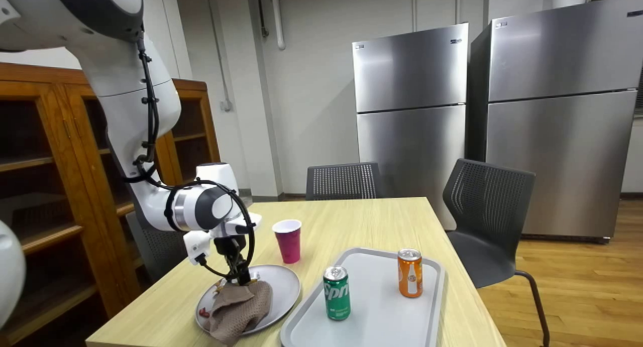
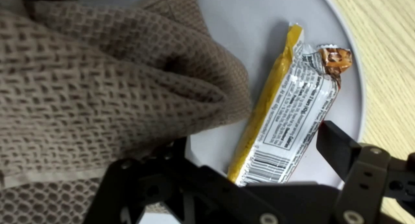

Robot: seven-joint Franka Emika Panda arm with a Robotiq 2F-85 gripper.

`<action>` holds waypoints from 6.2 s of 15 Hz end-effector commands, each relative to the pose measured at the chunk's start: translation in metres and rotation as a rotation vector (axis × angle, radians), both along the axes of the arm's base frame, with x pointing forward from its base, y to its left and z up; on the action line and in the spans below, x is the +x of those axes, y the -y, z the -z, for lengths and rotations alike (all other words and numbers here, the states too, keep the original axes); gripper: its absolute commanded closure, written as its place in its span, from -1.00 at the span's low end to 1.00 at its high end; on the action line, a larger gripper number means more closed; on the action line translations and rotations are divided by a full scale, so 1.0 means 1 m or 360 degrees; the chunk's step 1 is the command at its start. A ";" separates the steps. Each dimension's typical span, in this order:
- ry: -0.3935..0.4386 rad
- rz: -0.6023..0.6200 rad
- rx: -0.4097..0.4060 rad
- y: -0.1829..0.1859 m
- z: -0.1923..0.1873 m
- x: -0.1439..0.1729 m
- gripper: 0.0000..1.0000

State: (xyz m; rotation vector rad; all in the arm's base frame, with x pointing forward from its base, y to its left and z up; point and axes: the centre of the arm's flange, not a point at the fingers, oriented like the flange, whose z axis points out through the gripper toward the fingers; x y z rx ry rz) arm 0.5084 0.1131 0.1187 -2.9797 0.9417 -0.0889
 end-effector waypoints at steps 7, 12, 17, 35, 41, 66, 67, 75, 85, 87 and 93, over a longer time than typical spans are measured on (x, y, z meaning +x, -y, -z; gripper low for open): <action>-0.0002 0.0049 -0.0004 0.002 0.004 0.005 -1.00; -0.0001 0.0032 -0.0008 0.002 -0.002 0.002 -1.00; 0.0008 0.0011 -0.0008 -0.002 -0.007 -0.001 -1.00; 0.0013 0.0020 -0.0003 -0.003 -0.011 -0.002 0.62; 0.0056 -0.0034 -0.0004 -0.013 -0.032 -0.002 0.62; 0.0127 -0.0220 -0.0081 -0.048 -0.053 -0.007 0.62; 0.0121 -0.0217 -0.0082 -0.045 -0.052 -0.008 0.62; 0.0071 -0.0217 -0.0077 -0.034 -0.041 -0.021 0.62; 0.0087 -0.0344 -0.0087 -0.061 -0.040 -0.021 0.62; 0.0078 -0.0364 -0.0073 -0.070 -0.033 -0.016 0.62; 0.0102 -0.0462 -0.0100 -0.105 -0.022 -0.008 0.62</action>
